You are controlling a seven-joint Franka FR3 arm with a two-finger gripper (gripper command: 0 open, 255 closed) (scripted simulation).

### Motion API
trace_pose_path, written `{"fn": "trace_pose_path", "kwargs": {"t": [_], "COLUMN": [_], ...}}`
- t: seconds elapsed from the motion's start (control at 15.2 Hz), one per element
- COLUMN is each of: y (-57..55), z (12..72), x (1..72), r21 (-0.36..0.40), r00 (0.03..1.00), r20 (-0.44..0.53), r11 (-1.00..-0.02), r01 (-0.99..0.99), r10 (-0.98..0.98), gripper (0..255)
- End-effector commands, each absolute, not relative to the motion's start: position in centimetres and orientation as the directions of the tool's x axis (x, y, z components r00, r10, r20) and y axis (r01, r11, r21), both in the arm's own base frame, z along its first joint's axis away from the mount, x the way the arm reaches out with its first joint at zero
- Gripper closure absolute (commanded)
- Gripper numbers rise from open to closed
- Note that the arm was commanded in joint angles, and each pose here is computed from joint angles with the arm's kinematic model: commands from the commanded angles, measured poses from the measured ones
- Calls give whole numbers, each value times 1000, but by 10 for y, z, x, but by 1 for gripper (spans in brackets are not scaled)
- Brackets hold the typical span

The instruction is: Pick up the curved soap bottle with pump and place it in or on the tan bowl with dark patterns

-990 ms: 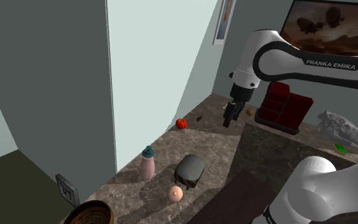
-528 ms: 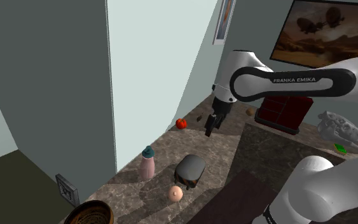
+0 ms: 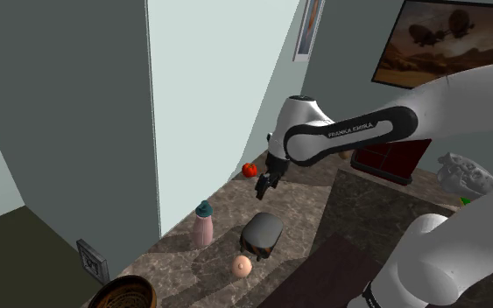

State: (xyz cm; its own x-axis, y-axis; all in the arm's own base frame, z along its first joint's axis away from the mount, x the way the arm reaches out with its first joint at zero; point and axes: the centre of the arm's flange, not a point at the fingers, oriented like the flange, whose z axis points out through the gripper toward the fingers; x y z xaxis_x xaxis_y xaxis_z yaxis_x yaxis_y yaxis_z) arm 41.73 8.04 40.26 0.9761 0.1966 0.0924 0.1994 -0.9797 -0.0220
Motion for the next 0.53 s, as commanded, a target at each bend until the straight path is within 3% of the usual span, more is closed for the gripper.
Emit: {"fn": "trace_pose_path", "kwargs": {"t": [0.0,0.46], "y": [87,115], "z": [382,316], "x": [433,485], "r21": [-19,-8], "r00": [973,962], "r20": [108,151], "r11": [-978,-973], "r01": [207,231], "r10": [203,227], "gripper": [0,0]}}
